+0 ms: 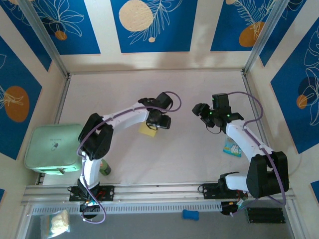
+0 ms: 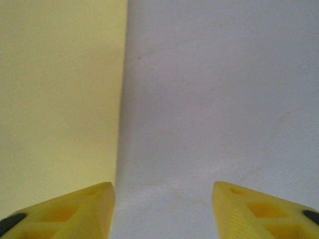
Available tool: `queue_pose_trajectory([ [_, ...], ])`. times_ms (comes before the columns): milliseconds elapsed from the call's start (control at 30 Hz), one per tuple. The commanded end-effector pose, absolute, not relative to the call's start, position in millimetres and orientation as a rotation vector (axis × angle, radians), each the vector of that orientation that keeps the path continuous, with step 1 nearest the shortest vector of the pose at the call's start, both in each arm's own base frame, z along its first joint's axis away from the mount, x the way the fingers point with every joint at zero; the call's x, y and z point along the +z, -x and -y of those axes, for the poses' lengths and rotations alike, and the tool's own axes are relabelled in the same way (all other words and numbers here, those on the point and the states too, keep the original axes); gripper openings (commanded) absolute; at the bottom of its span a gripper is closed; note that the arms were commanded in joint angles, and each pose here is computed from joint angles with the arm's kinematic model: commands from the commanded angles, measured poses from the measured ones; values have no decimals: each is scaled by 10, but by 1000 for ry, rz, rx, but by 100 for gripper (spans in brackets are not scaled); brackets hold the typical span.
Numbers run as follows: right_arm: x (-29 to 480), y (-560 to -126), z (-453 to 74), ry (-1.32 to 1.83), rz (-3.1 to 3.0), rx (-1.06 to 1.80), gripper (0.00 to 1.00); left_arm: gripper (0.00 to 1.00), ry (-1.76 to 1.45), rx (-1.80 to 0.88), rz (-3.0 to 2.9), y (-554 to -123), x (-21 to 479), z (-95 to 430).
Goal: Fold a paper plane with a square sheet of paper (pick it up from the middle)
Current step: Turn over the paper at the center of the table, then move the paper to the center of the table.
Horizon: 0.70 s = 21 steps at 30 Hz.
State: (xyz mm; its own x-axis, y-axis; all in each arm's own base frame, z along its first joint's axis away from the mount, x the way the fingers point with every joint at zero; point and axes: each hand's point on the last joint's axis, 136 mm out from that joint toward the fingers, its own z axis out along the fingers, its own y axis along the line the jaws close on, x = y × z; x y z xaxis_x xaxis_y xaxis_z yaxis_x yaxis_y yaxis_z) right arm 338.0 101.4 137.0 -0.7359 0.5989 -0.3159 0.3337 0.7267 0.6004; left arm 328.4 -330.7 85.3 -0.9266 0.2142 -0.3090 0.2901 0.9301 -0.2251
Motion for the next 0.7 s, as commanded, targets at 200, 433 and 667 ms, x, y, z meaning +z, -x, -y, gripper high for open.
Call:
queue_pose_trajectory([
  [200,1481,-3402,-1608,-463,-2549,711,59,70,-20,-815,-2598,-3600,1565,2749],
  [433,1266,-3420,-2639,-266,-2686,877,51,88,248,-769,-2518,-3630,1447,1883],
  [667,949,-3374,-3287,-157,-2798,905,49,99,325,-730,-2498,-3525,1387,1520],
])
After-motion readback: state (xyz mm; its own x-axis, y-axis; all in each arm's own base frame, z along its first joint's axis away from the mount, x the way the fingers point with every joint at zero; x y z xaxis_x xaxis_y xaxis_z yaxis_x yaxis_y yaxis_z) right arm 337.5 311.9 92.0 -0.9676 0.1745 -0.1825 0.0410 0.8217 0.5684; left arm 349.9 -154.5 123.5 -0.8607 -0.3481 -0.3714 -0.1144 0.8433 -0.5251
